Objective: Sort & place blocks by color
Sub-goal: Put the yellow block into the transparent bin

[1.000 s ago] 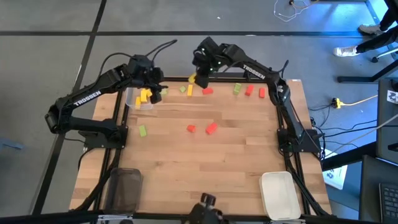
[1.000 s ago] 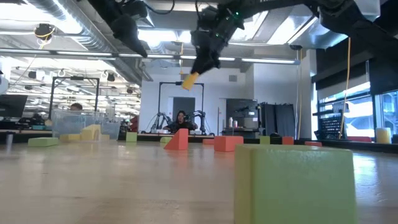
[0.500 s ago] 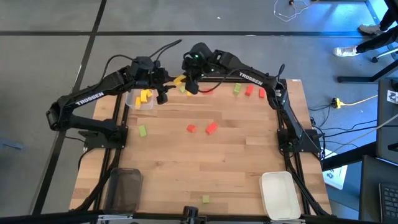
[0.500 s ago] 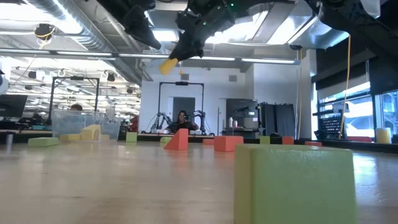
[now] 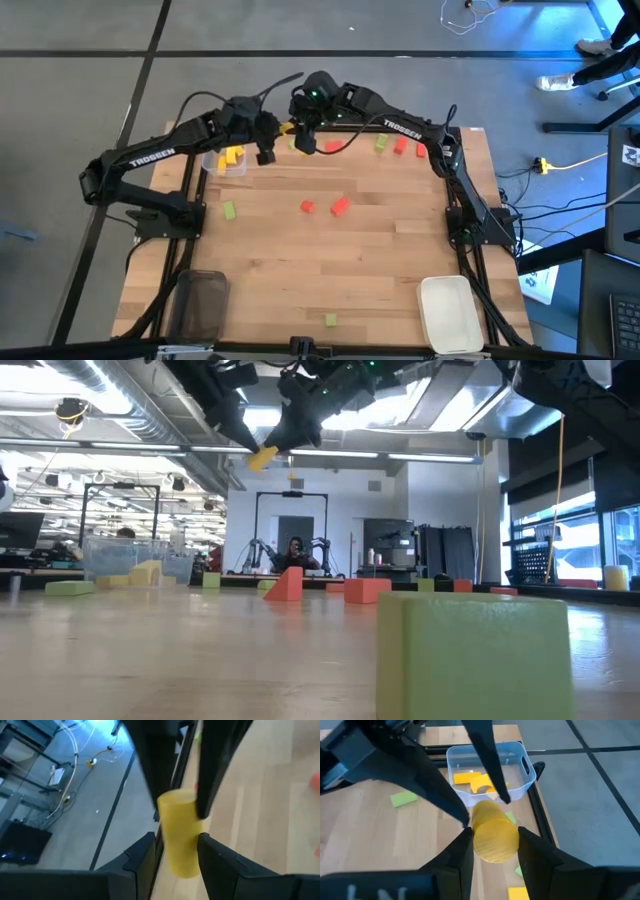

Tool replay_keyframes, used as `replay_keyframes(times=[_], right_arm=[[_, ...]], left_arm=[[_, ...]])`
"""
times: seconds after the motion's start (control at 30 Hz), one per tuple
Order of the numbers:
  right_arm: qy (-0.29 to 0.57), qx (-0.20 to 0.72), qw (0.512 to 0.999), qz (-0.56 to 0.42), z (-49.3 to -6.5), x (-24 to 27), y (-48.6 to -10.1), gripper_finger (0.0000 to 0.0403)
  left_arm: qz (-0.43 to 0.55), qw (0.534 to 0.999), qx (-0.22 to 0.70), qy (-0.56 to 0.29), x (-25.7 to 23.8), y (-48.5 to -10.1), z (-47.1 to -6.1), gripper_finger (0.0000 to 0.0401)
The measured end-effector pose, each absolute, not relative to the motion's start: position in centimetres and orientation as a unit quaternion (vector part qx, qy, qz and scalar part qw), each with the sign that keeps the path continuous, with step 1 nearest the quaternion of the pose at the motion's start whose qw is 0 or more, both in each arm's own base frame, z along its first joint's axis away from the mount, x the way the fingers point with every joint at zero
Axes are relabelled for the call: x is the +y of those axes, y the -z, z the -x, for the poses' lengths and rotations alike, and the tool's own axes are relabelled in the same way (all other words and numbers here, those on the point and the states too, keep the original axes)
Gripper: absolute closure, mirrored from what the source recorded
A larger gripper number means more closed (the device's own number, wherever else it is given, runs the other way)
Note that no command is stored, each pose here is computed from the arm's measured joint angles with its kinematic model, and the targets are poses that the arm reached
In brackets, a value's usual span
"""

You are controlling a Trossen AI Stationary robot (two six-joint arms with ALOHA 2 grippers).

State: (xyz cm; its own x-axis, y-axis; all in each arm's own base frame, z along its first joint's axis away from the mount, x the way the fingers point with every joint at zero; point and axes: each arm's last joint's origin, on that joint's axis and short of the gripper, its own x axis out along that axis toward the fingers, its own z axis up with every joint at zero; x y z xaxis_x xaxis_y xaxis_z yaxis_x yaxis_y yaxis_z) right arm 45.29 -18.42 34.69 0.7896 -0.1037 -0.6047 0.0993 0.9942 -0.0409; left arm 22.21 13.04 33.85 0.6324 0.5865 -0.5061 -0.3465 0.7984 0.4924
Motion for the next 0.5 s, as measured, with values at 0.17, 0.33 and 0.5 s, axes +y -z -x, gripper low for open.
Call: replay_keyframes(times=[0.17,0.33,0.5], right_arm=[[0.054,0.320,0.946,0.005,-45.29,-18.44,-34.70,0.0282],[0.050,0.314,0.948,0.010,-45.50,-18.11,-34.79,0.0282],[0.044,0.309,0.950,0.026,-45.85,-17.45,-34.89,0.0282]], left_arm=[[-0.170,0.893,0.333,-0.252,13.02,-33.84,-22.24,0.0264],[-0.158,0.894,0.331,-0.257,13.09,-33.83,-22.20,0.0264],[-0.140,0.892,0.338,-0.265,13.59,-33.65,-21.76,0.0264]])
